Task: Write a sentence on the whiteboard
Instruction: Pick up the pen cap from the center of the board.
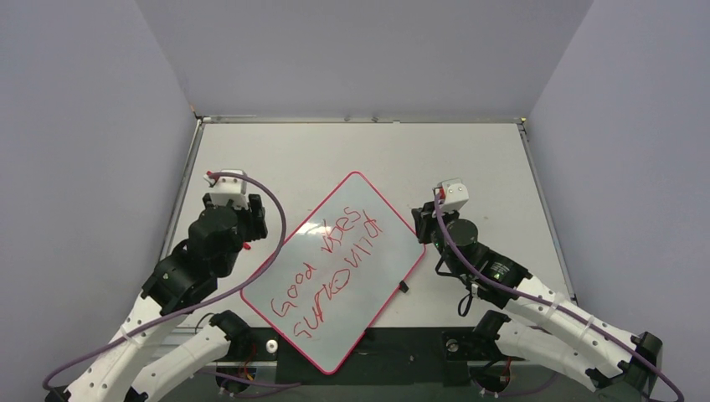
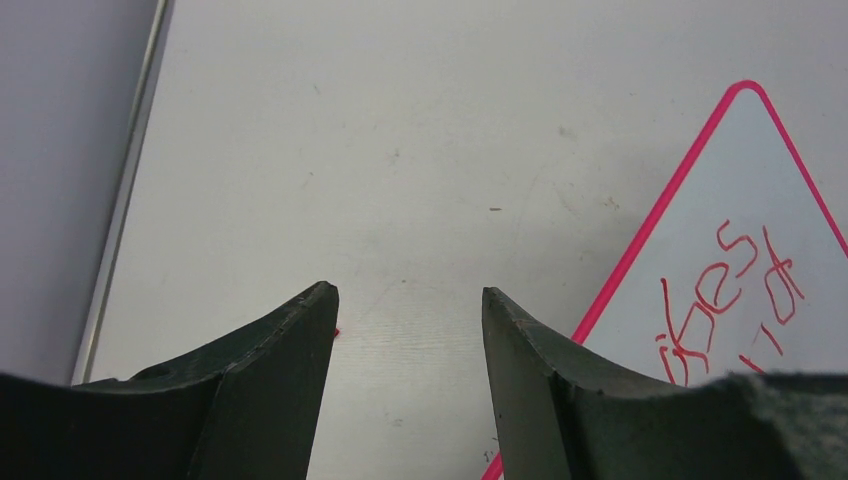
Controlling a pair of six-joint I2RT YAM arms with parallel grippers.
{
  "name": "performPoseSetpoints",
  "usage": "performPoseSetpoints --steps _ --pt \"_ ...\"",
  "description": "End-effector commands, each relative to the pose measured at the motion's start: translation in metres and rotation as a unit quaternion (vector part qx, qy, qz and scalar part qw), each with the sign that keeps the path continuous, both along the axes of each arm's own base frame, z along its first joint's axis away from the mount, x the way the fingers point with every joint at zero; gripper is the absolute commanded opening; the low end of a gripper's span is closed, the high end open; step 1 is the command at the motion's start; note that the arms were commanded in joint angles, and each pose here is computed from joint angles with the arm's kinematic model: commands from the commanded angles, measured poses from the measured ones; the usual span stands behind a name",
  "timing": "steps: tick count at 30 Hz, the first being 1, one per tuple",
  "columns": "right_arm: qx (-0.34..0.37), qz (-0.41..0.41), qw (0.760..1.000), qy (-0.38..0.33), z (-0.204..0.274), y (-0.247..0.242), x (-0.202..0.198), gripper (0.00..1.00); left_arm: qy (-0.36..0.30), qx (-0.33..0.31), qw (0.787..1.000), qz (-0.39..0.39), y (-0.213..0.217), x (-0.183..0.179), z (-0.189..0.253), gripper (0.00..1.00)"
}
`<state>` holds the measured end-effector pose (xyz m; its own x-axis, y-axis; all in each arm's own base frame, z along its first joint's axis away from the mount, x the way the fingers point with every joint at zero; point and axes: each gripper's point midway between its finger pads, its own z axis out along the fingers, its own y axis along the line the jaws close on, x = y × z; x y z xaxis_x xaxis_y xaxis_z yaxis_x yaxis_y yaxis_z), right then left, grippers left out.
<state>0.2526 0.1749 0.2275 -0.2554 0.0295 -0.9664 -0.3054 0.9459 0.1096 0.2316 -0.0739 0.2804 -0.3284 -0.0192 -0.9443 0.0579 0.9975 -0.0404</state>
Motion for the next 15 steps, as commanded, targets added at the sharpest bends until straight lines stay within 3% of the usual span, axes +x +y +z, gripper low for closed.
performPoseSetpoints --steps 1,4,9,15 --pt "0.030 0.017 0.999 -0.027 0.020 0.009 0.001 0.00 -0.051 -0.018 0.995 0.078 0.029 -0.001 0.026 0.53" --pt "0.033 0.022 0.999 -0.027 0.021 0.011 0.000 0.00 -0.068 -0.022 0.988 0.138 0.050 -0.002 0.039 0.53" --pt "0.046 0.032 0.998 -0.034 0.028 0.012 -0.004 0.00 -0.043 -0.008 0.973 0.228 0.073 0.001 0.037 0.52" --pt "0.060 0.043 0.997 -0.037 0.033 0.013 -0.009 0.00 0.023 -0.035 0.955 0.295 0.107 0.019 0.016 0.52"
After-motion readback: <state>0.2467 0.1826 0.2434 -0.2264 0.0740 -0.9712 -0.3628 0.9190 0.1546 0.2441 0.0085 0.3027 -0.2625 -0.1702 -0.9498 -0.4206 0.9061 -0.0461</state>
